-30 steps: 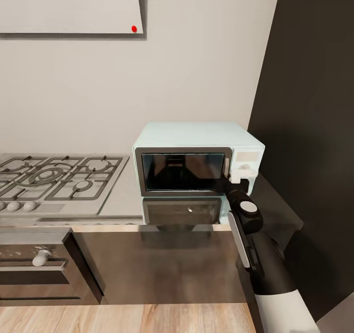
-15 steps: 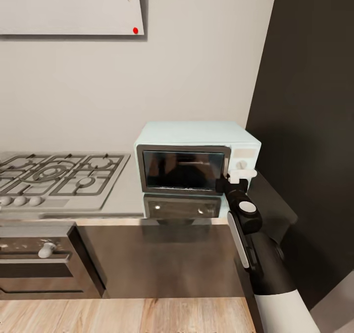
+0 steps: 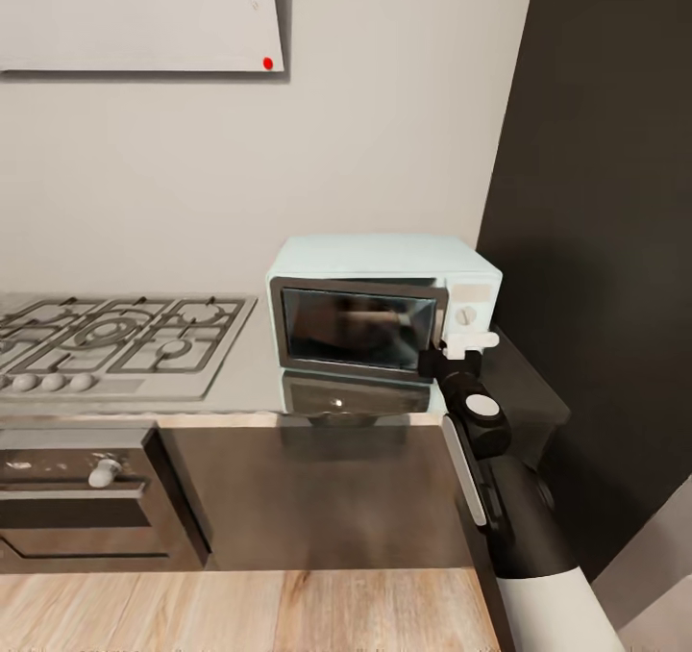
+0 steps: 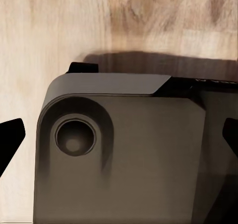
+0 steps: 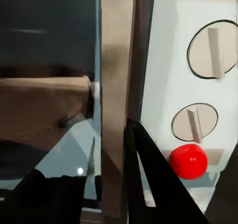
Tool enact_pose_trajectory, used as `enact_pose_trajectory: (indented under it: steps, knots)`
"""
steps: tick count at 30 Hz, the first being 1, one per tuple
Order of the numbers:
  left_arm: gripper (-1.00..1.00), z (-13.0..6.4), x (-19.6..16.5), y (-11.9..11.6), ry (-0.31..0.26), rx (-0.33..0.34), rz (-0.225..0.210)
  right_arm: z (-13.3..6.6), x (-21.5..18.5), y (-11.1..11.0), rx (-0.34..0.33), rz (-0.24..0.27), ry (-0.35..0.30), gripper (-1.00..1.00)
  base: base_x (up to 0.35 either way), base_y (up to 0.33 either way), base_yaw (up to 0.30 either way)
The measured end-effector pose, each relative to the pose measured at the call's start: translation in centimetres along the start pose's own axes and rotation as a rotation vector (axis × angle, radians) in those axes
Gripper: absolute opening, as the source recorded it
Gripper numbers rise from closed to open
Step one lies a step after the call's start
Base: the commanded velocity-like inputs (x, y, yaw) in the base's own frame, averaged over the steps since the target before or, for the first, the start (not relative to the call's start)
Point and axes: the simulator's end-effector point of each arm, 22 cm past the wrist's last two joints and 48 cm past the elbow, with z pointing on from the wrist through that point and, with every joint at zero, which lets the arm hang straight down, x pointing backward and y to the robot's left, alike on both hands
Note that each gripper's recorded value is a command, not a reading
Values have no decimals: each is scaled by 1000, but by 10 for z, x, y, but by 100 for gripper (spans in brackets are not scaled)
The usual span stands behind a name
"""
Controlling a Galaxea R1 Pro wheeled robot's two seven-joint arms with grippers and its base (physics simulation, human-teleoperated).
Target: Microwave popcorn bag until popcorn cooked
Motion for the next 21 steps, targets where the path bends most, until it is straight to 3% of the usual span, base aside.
enact_pose_trajectory:
  steps: [21]
  knots:
    - [100, 0, 0, -1, 0, 4, 15, -2, 0, 15, -44, 20, -1, -100, -84, 0, 0]
